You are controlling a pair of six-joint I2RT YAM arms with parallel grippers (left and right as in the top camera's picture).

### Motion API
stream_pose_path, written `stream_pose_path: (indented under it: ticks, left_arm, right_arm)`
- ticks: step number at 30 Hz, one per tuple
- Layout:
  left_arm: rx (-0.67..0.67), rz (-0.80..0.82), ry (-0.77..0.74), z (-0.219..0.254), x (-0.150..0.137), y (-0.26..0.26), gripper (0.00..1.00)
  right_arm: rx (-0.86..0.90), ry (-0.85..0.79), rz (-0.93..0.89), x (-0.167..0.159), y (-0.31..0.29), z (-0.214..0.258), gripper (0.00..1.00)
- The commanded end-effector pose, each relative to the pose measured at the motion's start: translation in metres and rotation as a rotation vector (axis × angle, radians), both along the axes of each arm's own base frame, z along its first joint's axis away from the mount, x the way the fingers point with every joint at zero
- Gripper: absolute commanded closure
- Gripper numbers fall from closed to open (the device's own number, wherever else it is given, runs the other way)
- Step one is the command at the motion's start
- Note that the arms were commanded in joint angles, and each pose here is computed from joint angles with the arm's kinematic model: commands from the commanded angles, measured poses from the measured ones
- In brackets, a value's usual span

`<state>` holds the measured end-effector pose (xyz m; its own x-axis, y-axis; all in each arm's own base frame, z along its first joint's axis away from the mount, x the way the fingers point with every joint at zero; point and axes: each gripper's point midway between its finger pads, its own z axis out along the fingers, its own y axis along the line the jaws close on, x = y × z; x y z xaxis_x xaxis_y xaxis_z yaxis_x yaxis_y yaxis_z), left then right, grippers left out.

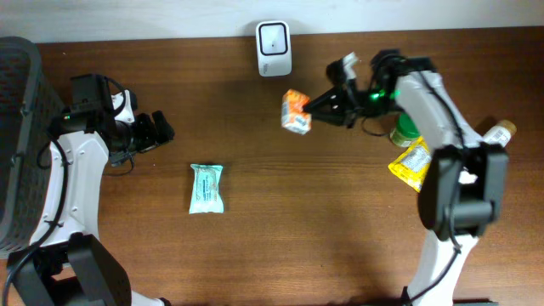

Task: Scan the item barcode
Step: 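Raise the orange juice box with the right gripper to the scanner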

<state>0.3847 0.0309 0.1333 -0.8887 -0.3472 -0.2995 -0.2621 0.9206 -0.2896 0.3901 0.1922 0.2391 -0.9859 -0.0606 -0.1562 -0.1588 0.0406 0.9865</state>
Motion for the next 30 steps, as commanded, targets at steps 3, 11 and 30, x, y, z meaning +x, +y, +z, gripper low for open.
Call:
stream_pose_path:
  ticks: [3,11,30]
  left_arm:
    - [0.000,0.002,0.018,-0.006,-0.001,0.002,0.01]
    - [0.000,0.002,0.018,-0.006,-0.001,0.002,0.01]
    - [0.000,0.002,0.018,-0.006,-0.001,0.002,0.01]
  right_arm:
    - [0.034,-0.243,-0.077,-0.024,-0.031,0.088,0.96]
    - [0.026,-0.314,-0.132,-0.035,-0.050,0.115,0.96]
    - [-1.178,-0.551,-0.415,0.081,-0.001,0.061,0.96]
